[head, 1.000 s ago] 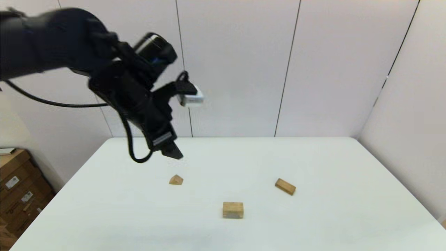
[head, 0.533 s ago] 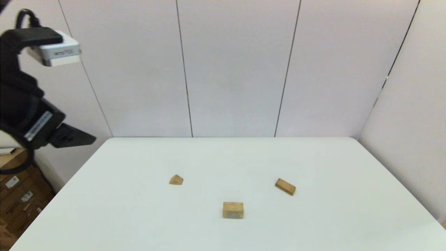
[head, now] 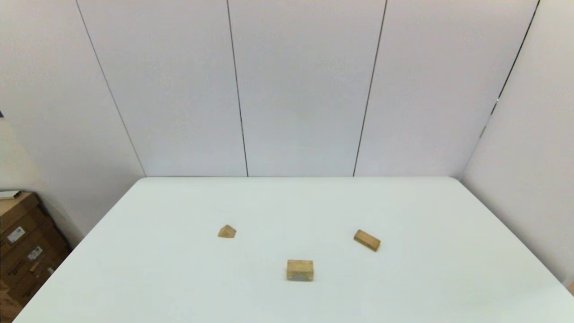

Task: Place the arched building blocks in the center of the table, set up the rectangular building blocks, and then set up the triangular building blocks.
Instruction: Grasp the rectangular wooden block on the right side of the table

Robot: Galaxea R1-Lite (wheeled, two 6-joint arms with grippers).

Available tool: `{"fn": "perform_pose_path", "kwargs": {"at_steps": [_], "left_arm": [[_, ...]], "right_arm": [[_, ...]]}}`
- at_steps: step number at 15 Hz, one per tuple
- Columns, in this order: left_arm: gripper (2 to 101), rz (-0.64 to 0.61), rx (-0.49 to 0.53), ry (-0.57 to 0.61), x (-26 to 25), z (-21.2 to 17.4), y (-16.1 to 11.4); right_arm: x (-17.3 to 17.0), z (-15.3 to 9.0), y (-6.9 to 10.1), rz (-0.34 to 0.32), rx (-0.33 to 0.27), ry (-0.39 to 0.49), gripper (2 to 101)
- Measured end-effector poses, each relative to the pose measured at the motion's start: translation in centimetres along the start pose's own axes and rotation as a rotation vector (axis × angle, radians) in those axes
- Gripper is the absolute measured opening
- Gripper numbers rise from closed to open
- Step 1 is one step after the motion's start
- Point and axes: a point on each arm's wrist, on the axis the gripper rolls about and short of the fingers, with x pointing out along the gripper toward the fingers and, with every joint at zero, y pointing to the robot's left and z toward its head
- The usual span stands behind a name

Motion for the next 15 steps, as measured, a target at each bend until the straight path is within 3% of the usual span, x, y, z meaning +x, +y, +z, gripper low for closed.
{"fn": "perform_pose_path", "kwargs": {"at_steps": [6, 15], "left_arm": [[97.5, 0.157, -0.152, -0.09, -0.9, -10.3, -2.8], [97.7, 0.251, -0.224, -0.27, -1.1, -16.0, -5.6]], "right_arm": [[0.0, 0.0, 0.0, 0.0, 0.0, 0.0, 98.0], [0.0, 0.0, 0.0, 0.0, 0.0, 0.0, 98.0]]}}
